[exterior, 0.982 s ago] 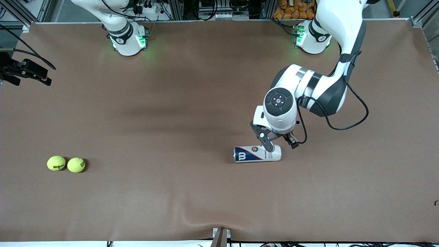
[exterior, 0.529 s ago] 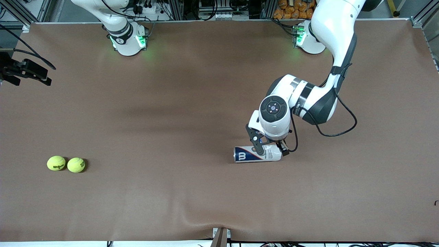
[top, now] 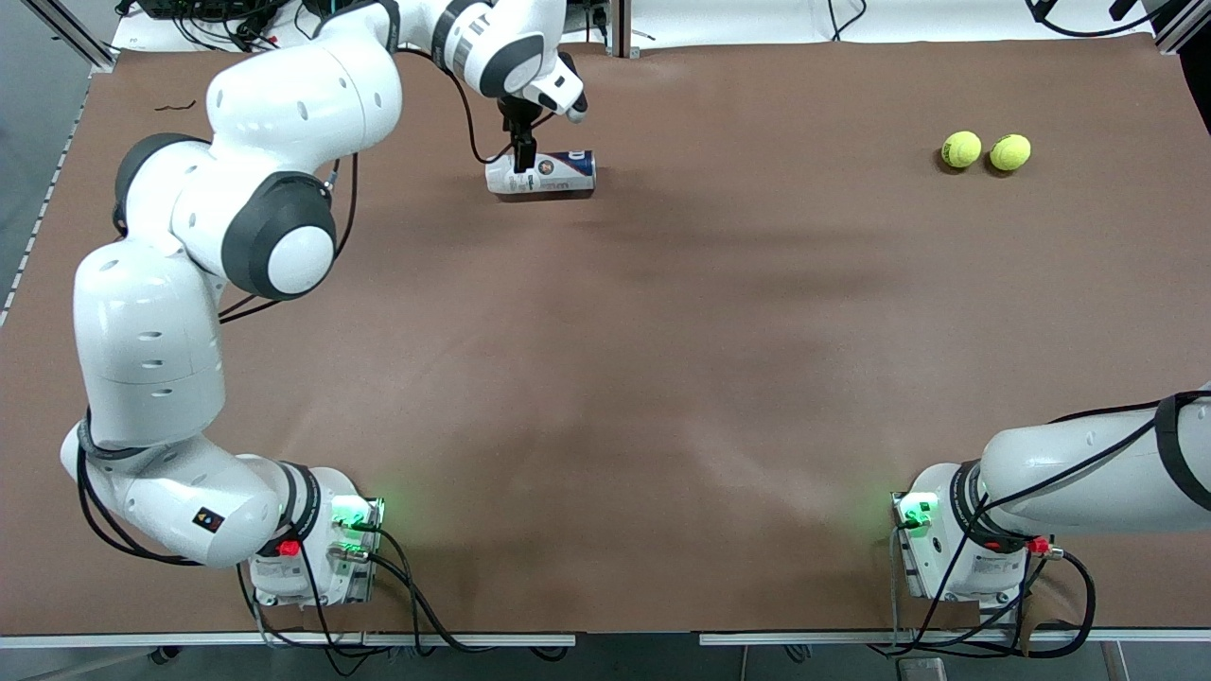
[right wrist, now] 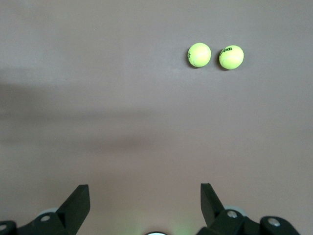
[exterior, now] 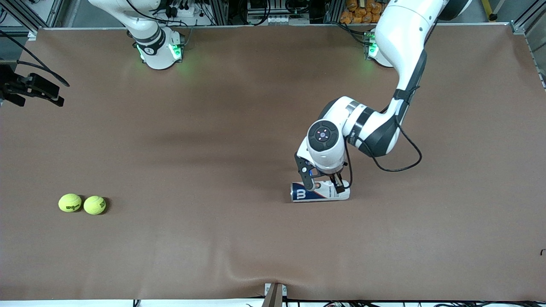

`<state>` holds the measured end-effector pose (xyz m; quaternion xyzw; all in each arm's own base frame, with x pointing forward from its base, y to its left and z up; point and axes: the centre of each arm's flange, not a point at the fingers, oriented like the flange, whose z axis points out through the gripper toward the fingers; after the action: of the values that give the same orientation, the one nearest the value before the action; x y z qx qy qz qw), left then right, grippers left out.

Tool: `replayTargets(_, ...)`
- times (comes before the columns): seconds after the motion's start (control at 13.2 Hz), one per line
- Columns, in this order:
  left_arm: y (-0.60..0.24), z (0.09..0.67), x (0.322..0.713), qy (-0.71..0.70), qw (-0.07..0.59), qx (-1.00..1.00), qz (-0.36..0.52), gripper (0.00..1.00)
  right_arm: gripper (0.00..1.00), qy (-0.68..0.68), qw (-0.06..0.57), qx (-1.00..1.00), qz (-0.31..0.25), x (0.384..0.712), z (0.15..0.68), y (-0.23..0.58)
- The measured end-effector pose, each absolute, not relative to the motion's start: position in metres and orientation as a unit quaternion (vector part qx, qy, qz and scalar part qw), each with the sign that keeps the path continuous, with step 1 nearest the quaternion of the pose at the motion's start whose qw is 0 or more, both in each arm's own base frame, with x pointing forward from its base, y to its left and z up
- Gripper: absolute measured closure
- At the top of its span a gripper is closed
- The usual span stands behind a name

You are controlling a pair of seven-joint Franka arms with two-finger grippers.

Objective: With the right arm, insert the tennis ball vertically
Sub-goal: 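Close the left gripper around the can's closed end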

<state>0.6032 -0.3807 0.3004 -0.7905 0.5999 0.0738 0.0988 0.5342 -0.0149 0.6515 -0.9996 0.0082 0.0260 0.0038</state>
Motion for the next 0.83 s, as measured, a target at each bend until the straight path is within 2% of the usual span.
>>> replayTargets(0.83,-0.407,0.272,0.593,0.634,0.169,-0.751,0.079,0.00,0.00,0.008,0.004,-1.000,0.026,0.534,0.651,-0.015)
